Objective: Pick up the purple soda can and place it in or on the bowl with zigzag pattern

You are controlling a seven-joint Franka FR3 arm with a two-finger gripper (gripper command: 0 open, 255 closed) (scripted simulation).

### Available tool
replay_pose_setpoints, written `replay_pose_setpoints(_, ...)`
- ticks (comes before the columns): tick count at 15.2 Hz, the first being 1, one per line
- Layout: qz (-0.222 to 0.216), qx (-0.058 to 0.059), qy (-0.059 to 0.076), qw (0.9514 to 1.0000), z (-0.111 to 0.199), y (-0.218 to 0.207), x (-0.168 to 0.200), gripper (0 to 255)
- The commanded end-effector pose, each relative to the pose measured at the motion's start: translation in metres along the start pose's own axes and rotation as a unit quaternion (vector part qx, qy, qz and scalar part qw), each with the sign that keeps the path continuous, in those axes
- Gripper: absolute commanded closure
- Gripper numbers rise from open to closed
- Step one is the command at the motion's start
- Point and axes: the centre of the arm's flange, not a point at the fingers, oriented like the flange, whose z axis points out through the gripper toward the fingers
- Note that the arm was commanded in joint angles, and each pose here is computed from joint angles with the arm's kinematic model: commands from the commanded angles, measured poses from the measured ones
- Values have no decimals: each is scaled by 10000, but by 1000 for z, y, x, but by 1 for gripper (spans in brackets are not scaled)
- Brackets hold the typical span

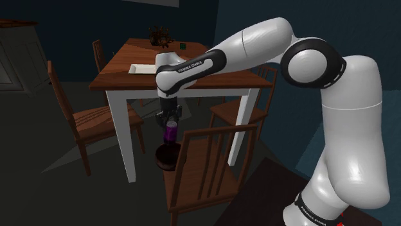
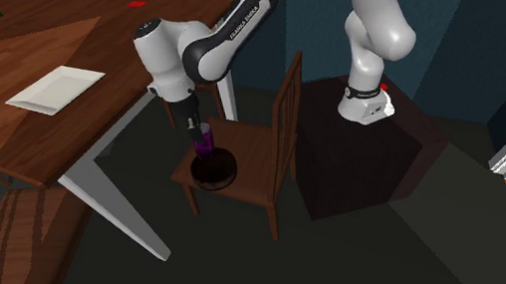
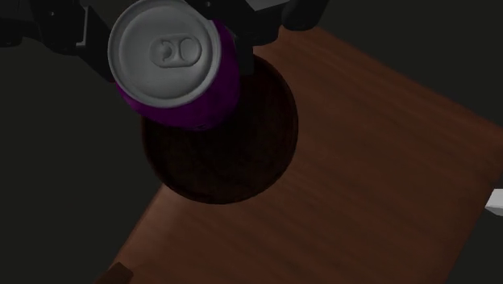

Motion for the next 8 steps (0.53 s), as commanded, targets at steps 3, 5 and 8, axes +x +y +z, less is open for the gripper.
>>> replay_pose_setpoints(3,1,1,5,10000,21,1,3,255)
replay_pose_setpoints(5,1,1,5,10000,31,1,4,255)
replay_pose_setpoints(8,1,1,5,10000,47,1,5,255)
